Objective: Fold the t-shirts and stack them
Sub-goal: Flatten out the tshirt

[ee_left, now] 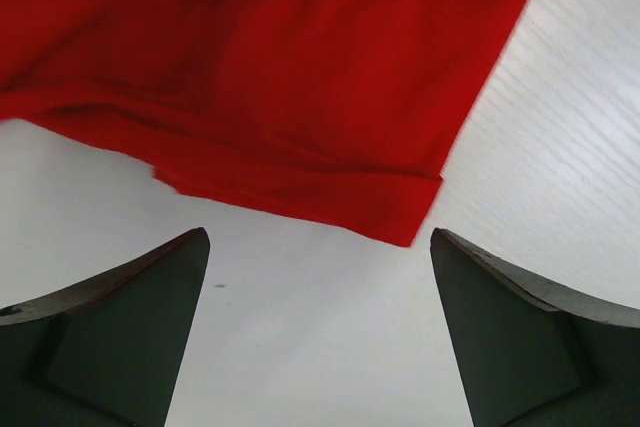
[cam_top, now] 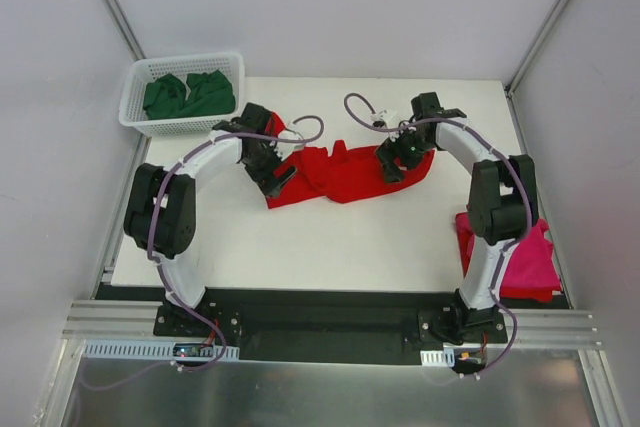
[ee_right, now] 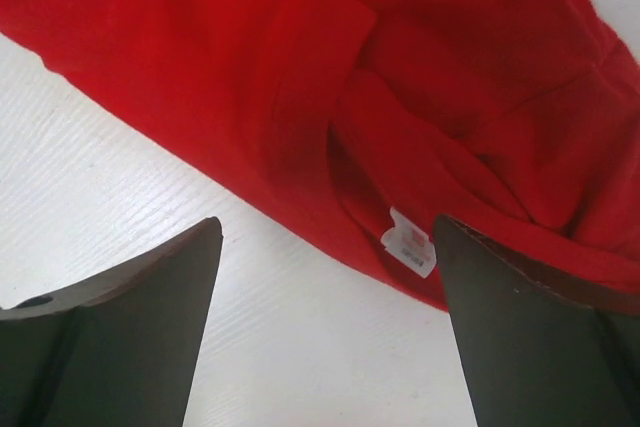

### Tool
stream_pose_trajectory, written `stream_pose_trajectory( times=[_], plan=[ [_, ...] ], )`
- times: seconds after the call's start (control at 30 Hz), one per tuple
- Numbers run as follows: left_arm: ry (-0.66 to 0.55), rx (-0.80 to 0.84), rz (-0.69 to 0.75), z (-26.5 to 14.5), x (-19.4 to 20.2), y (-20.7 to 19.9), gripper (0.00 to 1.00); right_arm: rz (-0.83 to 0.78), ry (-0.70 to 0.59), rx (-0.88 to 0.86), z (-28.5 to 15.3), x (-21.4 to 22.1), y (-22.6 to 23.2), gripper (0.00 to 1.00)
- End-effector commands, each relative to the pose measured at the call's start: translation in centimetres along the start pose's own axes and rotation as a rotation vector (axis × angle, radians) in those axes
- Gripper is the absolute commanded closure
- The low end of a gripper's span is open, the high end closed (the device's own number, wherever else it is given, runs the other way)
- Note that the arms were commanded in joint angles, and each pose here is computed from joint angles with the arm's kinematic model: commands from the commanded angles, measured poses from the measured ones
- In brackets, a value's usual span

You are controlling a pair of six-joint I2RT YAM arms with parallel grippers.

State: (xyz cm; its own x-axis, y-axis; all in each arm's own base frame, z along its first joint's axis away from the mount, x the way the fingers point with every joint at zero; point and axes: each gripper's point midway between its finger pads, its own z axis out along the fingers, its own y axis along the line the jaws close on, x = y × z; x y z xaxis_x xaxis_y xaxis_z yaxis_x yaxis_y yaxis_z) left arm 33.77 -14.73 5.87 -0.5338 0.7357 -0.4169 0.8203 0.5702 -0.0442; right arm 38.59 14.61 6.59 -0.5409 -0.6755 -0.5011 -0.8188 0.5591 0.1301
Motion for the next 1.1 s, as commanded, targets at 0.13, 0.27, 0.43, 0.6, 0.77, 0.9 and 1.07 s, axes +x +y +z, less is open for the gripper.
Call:
stream_pose_trajectory(
  times=[0.13, 0.27, 0.43, 0.6, 0.77, 0.9, 1.07],
  plan=[
    [-0.102, 0.018, -0.008, 0.1, -4.5, 2.5, 0.11, 0.008, -0.117, -0.014, 0.5, -3.7, -1.5, 0.13],
    [-0.089, 0.061, -0.019, 1.8, -4.4, 2.5, 0.19, 0.000, -0.125, -0.009, 1.4, -3.8, -2.1, 0.19],
    [-0.090, 0.086, -0.036, 3.1, -4.9, 2.9, 0.26, 0.009, -0.093, -0.040, 2.3, -3.6, -2.4, 0.32],
    [-0.111, 0.059, -0.034, 2.7, -6.1, 3.9, 1.00, 0.012, -0.110, 0.013, 1.5, -4.5, -3.3, 0.97],
    [-0.224, -0.088, 0.043, -3.2, -10.2, 5.9, 1.00, -0.015, -0.261, 0.202, -4.9, -9.1, -5.6, 0.99],
    [-0.326, -0.200, 0.085, -8.5, -13.6, 7.1, 1.00, -0.026, -0.396, 0.375, -11.5, -14.0, -7.7, 0.99],
    [-0.309, -0.169, 0.074, -8.4, -12.7, 5.8, 1.00, -0.025, -0.517, 0.579, -16.8, -18.2, -11.5, 0.99]
  ],
)
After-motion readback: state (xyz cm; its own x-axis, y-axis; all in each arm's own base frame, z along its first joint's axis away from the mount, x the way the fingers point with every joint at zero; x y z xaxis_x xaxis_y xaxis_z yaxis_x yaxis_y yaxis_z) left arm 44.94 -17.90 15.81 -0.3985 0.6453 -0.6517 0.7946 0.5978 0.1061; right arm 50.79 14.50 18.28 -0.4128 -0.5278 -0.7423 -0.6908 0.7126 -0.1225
